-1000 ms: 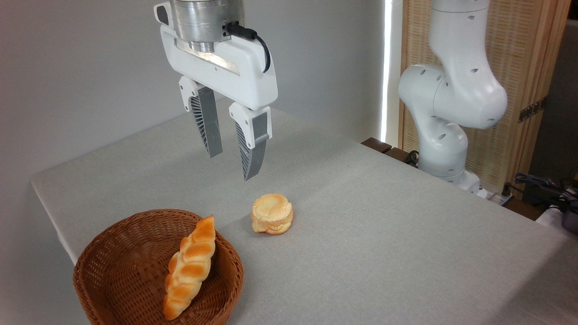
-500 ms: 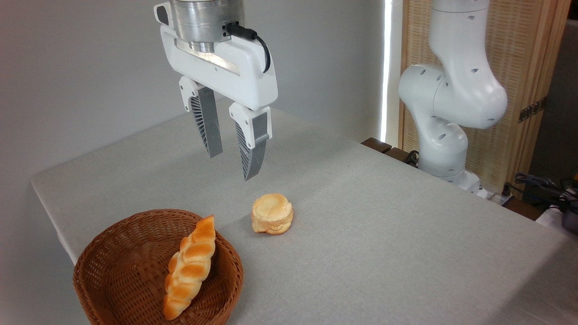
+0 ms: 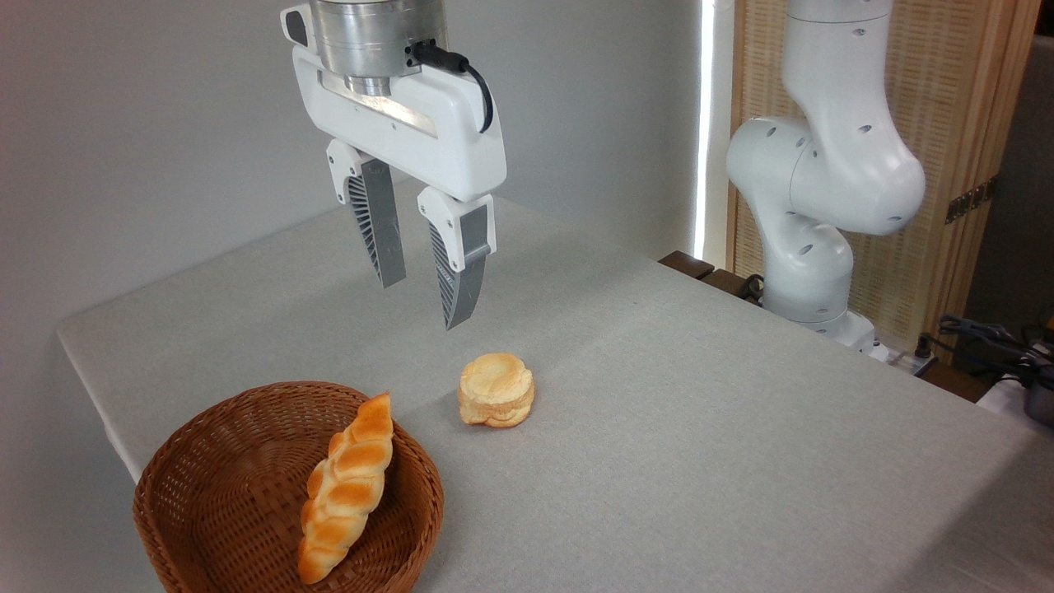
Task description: Put bread into the basket
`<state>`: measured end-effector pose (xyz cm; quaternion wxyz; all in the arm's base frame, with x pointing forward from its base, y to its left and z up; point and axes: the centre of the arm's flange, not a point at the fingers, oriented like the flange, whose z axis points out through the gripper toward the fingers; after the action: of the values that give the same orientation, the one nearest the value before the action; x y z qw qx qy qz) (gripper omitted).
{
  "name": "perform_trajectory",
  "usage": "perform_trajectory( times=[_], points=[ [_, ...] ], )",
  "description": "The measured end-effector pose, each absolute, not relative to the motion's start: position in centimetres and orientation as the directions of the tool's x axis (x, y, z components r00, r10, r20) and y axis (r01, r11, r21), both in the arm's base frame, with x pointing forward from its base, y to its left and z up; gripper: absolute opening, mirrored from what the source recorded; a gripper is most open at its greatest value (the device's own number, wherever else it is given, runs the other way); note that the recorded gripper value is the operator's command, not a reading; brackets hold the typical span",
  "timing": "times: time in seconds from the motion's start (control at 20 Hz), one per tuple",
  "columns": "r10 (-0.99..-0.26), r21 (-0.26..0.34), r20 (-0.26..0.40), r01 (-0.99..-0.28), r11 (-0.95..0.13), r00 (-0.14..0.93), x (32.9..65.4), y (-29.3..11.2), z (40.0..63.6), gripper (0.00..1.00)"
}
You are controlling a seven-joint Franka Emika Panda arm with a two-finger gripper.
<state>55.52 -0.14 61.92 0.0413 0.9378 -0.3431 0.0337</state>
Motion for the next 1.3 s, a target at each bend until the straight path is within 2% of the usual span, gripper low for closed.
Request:
perform_trajectory(
  times=[0.55,0.75,1.05,1.3],
  points=[
    [-0.652,0.056,0.089,-0.658,-0.751,0.753,55.5,-1.0,61.7,1.0],
    [-0.668,0.066,0.077,-0.672,-0.738,0.741,55.5,-2.1,61.0,1.0],
    [-0.711,0.097,-0.013,-0.707,-0.701,0.703,53.3,-4.5,56.9,1.0],
    [-0.737,0.108,-0.036,-0.731,-0.674,0.675,50.8,-6.0,52.6,1.0]
  ],
)
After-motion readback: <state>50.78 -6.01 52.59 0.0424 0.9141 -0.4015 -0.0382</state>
